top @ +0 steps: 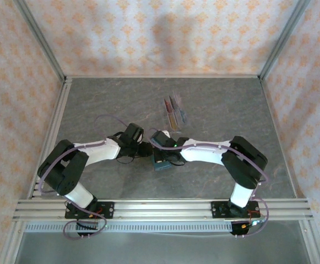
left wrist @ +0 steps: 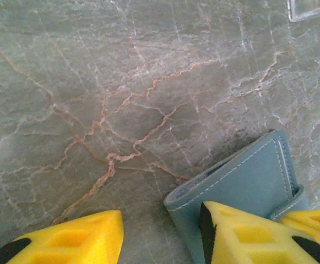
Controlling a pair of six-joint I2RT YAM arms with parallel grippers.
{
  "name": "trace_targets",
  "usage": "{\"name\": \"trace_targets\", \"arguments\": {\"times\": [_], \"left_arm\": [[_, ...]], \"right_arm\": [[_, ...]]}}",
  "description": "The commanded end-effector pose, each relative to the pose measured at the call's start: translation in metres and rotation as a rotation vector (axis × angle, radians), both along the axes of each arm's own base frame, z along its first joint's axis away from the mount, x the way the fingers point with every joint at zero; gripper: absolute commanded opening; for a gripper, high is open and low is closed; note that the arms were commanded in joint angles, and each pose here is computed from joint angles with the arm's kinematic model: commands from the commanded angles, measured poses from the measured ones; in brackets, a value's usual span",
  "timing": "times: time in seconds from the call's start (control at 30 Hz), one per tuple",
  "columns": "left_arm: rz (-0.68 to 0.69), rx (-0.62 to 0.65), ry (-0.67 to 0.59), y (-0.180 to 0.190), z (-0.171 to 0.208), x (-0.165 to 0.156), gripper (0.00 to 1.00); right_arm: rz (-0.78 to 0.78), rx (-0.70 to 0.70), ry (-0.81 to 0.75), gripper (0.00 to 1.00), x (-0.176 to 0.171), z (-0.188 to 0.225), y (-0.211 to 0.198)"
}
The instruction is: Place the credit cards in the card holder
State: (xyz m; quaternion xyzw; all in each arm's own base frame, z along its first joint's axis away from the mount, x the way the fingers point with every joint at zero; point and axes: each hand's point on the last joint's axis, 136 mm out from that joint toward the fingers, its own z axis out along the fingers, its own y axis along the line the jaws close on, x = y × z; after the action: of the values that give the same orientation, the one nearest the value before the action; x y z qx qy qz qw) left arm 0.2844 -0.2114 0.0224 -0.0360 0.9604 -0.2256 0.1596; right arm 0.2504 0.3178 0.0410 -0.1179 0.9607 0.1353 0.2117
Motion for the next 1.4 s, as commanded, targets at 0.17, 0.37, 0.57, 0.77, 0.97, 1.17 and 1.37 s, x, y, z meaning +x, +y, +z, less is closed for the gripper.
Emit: {"name": "trace_targets", "arguments": {"times": [0.17, 0.37, 0.57, 0.77, 0.97, 1.17, 1.37], "left_arm": [[-0.04, 0.142, 0.058, -0.002, -0.024, -0.007, 0.35], [-0.079, 0.286, 0.059, 0.002, -0.03, -0.012, 0.32], [-0.102, 0.371, 0.069, 0.004, -0.038, -0.016, 0.3], [-0.111, 0.423, 0.082, 0.006, -0.045, -0.018, 0.29], [-0.143, 0.455, 0.092, 0.006, -0.053, -0.018, 0.28], [-0.148, 0.448, 0.093, 0.004, -0.053, -0.018, 0.28], [-0.168, 0.391, 0.078, -0.006, -0.048, -0.018, 0.29]], "right_arm": [[-0.052, 0.053, 0.008, 0.0, 0.007, 0.0, -0.003], [-0.069, 0.097, -0.011, 0.0, 0.017, 0.016, -0.005], [-0.091, 0.15, -0.003, 0.0, 0.021, 0.026, -0.012], [-0.116, 0.243, 0.032, 0.0, 0.024, 0.033, -0.022], [-0.151, 0.292, 0.062, 0.0, 0.027, 0.032, -0.038], [-0.197, 0.23, 0.025, 0.0, 0.027, 0.03, -0.064], [-0.298, 0.119, -0.012, 0.0, 0.028, 0.015, -0.1]]}}
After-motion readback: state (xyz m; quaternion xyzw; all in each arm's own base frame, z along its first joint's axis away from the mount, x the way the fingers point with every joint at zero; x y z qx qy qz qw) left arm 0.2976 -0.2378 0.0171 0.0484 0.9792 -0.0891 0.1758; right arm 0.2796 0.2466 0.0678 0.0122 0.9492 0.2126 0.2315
